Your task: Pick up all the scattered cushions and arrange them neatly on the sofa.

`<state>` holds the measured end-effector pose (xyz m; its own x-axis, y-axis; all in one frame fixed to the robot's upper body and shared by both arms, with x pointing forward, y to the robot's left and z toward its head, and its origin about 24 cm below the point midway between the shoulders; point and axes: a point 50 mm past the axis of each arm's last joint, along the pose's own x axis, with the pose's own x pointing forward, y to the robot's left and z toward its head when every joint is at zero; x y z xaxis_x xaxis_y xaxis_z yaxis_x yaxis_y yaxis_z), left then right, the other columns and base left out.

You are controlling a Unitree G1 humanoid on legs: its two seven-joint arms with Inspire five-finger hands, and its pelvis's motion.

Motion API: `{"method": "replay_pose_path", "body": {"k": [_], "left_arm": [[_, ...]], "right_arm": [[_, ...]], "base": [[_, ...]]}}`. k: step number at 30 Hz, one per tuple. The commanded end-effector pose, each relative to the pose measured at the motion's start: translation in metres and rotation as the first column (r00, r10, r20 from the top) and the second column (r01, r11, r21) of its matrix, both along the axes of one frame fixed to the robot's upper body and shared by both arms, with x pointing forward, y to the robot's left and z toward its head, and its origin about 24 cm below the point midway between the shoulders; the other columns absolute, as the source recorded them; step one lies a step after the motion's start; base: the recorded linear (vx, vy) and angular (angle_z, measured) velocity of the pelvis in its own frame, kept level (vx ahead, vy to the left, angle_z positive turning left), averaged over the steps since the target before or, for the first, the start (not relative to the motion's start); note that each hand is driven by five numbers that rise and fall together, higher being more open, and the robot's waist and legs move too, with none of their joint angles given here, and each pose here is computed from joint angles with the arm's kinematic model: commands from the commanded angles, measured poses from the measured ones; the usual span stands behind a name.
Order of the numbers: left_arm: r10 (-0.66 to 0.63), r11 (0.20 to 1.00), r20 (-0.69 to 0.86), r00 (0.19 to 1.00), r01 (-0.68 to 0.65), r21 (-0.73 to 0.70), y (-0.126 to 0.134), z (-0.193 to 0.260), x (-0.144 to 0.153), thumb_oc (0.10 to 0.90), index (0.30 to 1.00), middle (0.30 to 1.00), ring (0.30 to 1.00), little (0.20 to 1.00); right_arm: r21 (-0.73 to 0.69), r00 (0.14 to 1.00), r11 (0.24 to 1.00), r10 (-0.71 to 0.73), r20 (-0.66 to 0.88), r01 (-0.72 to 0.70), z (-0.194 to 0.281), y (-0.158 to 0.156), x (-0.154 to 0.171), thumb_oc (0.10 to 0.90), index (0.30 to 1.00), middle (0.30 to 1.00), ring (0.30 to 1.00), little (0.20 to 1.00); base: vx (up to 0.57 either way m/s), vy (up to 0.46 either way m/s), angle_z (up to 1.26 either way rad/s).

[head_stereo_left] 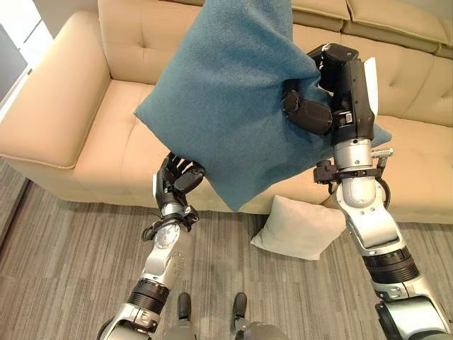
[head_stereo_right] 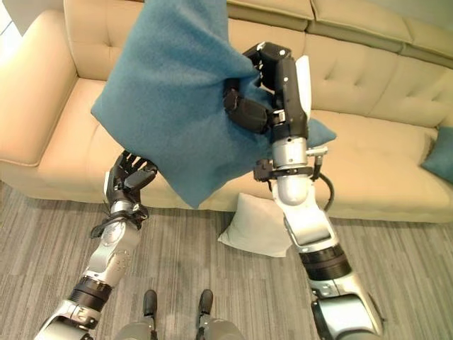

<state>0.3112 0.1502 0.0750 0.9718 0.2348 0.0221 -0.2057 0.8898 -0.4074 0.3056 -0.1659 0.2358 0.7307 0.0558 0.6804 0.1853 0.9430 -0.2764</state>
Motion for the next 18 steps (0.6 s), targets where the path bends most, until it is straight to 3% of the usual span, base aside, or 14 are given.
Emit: {"method": "replay_pose_path", "body": {"k": [1,12,18], "left_arm": [[-0.184,0.983,0.339,0.922,0.174,0.059,-0.042,0.061,0.000,0.400,0.300,0.300,0.300,0.300],[-0.193,0.978,0.244,0.950,0.165,0.130,-0.018,0.030,-0.018,0.400,0.300,0.300,0.300,0.300],[-0.245,0.963,0.202,0.948,0.215,0.161,-0.001,0.012,-0.046,0.400,0.300,0.300,0.300,0.300]], "right_arm": [[0.080,0.969,0.988,0.114,0.217,-0.134,0.020,0.019,-0.021,0.400,0.300,0.300,0.300,0.300],[0.055,0.996,0.995,0.082,0.023,-0.083,-0.032,0.004,-0.028,0.400,0.300,0.300,0.300,0.300],[0.036,0.991,0.994,0.103,-0.081,-0.101,-0.064,-0.003,-0.045,0.400,0.300,0.300,0.300,0.300]], "base": [[0.00,0.000,0.00],[-0.03,-0.071,0.05],[-0.09,-0.093,0.30]]}}
